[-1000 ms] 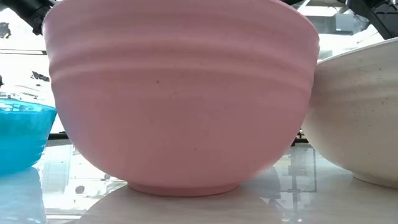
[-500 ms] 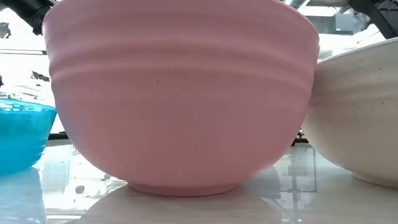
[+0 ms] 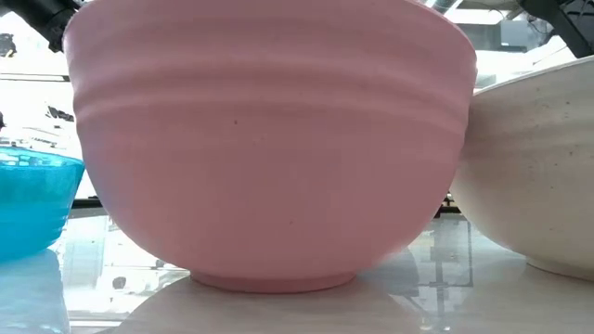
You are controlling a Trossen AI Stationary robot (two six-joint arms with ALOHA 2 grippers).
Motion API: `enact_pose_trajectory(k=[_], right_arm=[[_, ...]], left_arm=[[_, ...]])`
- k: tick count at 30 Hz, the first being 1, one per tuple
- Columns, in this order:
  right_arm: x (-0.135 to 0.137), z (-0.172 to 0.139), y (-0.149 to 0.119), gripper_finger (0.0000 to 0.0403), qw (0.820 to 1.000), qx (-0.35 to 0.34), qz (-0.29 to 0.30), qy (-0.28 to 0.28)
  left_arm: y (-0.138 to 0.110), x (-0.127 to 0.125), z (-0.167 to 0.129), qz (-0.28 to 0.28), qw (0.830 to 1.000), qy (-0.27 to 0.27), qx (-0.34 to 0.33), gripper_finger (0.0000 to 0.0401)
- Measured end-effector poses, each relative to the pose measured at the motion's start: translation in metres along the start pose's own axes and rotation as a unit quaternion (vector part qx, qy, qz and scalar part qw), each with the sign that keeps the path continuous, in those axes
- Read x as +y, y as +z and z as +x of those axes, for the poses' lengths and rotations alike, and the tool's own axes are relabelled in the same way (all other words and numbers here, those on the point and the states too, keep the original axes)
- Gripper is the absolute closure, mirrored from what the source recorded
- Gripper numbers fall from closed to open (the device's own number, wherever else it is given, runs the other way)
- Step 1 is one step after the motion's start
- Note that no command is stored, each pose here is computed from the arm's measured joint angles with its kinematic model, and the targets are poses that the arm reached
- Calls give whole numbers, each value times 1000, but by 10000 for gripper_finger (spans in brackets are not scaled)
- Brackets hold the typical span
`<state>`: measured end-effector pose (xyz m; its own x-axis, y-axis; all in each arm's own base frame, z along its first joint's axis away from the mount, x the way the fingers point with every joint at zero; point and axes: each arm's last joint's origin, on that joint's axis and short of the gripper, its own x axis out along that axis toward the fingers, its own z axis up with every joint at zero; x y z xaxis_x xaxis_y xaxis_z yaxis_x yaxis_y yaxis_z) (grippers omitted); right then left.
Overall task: Place and stack bowls onto a shelf
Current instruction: Stack the large green bowl on top of the large blue bowl on the shelf
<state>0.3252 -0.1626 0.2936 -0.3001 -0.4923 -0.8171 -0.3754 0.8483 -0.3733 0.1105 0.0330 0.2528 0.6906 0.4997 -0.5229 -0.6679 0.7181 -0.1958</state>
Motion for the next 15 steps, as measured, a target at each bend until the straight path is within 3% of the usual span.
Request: enact_pose_trajectory(k=[15], right_arm=[[-7,7,-7,386,1000,5,-22,10]], left_arm=[[0,0,0,3,1000,4,-2,202]])
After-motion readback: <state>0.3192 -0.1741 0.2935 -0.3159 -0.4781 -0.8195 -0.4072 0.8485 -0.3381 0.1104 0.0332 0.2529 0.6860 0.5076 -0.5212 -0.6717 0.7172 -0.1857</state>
